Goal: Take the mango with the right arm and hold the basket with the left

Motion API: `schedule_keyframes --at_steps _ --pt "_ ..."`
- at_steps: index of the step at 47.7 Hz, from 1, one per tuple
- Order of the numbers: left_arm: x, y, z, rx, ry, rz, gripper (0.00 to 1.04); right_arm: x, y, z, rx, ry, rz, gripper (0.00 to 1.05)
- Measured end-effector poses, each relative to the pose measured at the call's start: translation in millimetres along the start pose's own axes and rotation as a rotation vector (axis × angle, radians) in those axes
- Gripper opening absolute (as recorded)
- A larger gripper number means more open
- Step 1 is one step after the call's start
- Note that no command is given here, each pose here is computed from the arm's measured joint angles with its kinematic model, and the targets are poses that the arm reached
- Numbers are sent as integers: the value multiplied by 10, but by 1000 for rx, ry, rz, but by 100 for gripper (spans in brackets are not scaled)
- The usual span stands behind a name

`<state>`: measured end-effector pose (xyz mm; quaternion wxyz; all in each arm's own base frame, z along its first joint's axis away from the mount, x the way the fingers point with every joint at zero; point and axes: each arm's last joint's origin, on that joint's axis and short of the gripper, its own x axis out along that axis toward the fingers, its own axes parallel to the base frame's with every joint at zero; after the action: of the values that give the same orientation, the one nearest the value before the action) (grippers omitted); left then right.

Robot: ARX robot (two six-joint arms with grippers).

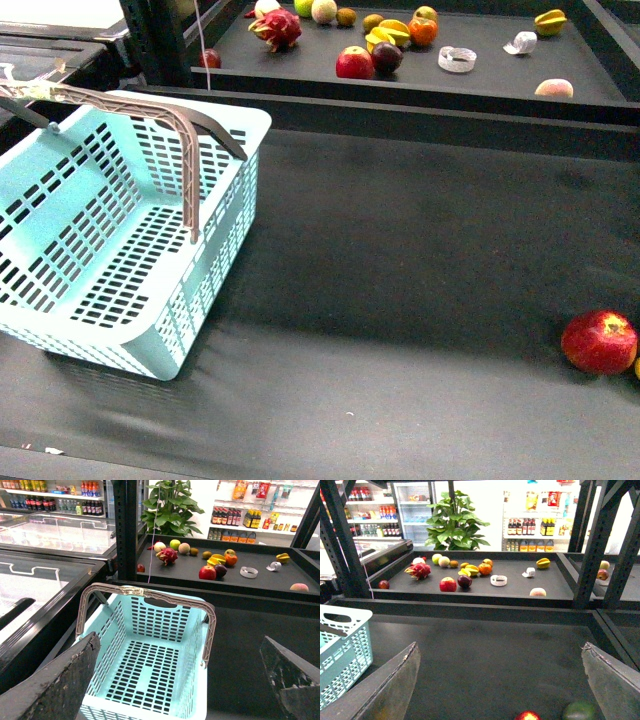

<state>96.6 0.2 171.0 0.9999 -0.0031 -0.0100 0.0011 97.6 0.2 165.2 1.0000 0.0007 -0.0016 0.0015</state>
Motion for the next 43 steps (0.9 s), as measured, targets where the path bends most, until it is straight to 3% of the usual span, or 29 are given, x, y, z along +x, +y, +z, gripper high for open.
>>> schedule_keyframes --at_steps 43 --pt "0 0 0 0 0 0 97 0 0 0 0 0 0 96"
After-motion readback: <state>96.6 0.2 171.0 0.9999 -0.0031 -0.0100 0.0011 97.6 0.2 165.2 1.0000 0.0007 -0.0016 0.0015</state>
